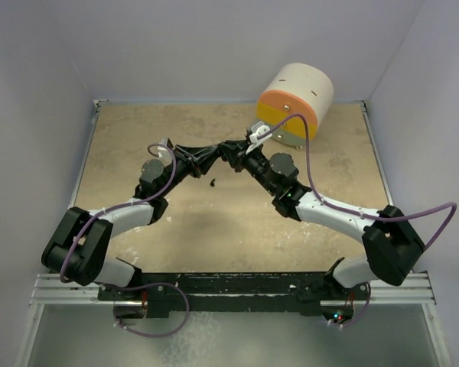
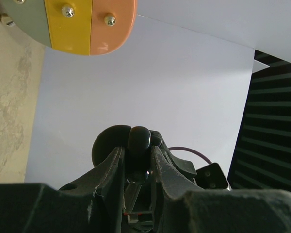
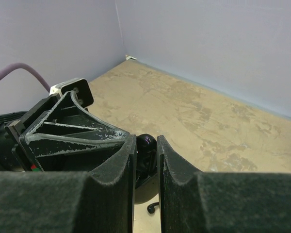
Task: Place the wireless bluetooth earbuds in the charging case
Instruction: Place the earbud in the charging case.
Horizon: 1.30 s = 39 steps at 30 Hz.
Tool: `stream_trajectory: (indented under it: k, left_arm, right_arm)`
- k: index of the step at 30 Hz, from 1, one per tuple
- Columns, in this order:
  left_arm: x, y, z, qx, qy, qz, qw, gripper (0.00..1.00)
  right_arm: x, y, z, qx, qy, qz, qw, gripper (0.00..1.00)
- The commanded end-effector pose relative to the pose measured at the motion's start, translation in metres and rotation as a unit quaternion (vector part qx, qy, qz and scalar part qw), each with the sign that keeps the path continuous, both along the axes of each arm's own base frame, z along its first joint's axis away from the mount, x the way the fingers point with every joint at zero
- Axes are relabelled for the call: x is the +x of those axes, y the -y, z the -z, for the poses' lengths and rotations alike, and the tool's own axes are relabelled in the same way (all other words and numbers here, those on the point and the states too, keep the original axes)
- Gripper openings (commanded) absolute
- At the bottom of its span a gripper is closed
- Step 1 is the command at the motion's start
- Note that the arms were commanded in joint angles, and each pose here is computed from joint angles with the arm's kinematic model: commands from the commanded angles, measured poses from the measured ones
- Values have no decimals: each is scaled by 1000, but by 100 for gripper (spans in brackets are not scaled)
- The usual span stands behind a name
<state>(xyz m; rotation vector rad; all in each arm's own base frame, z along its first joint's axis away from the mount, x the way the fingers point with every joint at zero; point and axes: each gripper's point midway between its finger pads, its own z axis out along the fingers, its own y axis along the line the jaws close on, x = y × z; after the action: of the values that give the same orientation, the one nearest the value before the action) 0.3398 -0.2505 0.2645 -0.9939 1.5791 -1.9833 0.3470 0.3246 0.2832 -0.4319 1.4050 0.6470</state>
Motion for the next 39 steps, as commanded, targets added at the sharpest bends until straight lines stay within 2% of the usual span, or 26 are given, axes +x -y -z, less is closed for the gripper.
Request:
stream_trajectory:
  k: [1, 17, 39]
  left_arm:
    - [-7, -3, -41, -44, 54, 3, 998, 0]
    - [1, 1, -41, -131, 27, 36, 990, 0]
    - [3, -1, -36, -166, 18, 45, 985, 0]
  right_arm:
    - [-6, 5, -13, 8, 29, -9, 1000, 0]
    - [2, 6, -8, -4, 38, -4, 999, 0]
    - [-1, 7, 9, -50, 37, -15, 998, 0]
